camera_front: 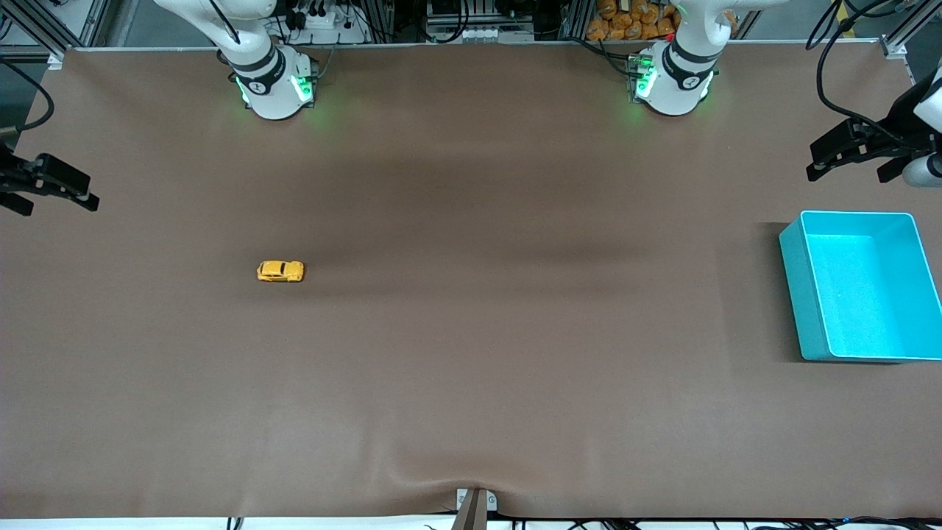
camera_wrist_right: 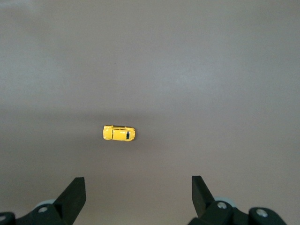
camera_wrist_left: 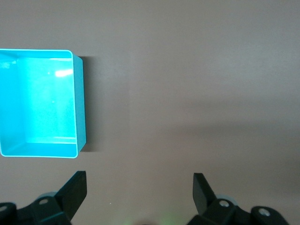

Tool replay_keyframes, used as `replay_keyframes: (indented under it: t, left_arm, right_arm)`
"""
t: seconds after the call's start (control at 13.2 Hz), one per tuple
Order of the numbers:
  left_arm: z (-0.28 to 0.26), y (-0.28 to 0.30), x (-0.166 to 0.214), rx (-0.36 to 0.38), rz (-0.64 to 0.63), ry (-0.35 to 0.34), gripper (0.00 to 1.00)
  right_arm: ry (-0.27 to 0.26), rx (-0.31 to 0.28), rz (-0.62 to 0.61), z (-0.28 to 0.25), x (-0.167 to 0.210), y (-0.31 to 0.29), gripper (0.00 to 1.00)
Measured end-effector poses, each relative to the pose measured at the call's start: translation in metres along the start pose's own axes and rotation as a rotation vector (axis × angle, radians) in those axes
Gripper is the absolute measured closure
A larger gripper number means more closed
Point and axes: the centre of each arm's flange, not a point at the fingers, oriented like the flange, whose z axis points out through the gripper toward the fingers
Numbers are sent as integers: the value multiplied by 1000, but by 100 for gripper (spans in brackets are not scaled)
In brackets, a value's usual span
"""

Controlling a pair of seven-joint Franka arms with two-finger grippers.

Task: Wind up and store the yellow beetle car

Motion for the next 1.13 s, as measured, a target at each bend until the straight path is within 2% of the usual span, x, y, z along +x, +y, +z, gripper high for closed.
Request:
replay_keyframes:
  t: [0.6,1.13]
  left_arm:
    - [4,3,1,16,6,-3,0]
    - [4,0,1,16,2,-3,0]
  right_arm:
    - [-36,8,-16,1,-5,-13,0]
    - [-38,11,-16,2,-4,-14,0]
